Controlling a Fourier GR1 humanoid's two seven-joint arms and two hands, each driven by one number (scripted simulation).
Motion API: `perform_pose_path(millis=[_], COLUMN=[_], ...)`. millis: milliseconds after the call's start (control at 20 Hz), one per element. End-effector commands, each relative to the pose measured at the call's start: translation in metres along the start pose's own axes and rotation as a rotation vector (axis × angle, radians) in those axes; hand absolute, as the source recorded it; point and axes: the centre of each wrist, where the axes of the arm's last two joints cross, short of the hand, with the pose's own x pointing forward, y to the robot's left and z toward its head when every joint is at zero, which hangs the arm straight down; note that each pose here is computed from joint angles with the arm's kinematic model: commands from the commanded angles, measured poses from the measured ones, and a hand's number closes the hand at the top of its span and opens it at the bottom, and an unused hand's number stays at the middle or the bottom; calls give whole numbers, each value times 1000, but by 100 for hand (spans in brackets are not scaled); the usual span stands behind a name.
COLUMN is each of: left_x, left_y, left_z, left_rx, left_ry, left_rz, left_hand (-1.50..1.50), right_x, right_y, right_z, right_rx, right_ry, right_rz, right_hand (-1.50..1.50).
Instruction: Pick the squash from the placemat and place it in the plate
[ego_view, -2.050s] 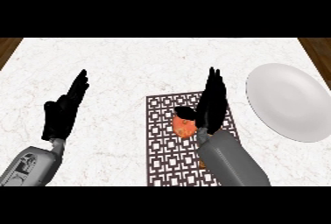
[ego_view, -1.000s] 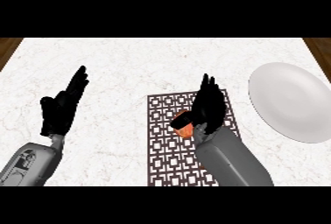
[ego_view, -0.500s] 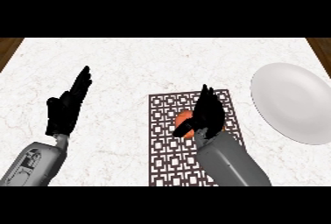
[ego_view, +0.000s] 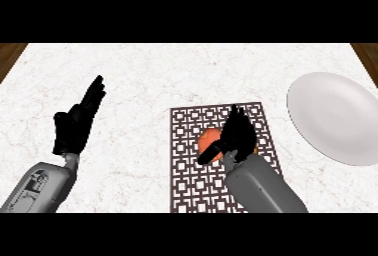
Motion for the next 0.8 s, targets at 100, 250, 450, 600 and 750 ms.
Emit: perform_pose_path(millis=[100,250,450,600,750], left_x=[6,4,6,-6,-8], left_y=[3,1,-9,-9,9], left_z=[-7,1,-5,7,5], left_rx=[-17,0,1,24,45], left_ry=[9,8,-4,-11,28], left_rz=[4,-8,-12,4,-6], left_hand=[0,0,0,0,0], right_x=[2,4,-2,-68,-126], right_y=[7,2,20,-23,-74], right_z=[0,0,-2,-42,-79], right_rx=[-68,-110,-120,-120,-112], right_ry=[171,171,169,49,-125], right_rz=[0,15,25,108,286], right_hand=[150,150,150,150,150])
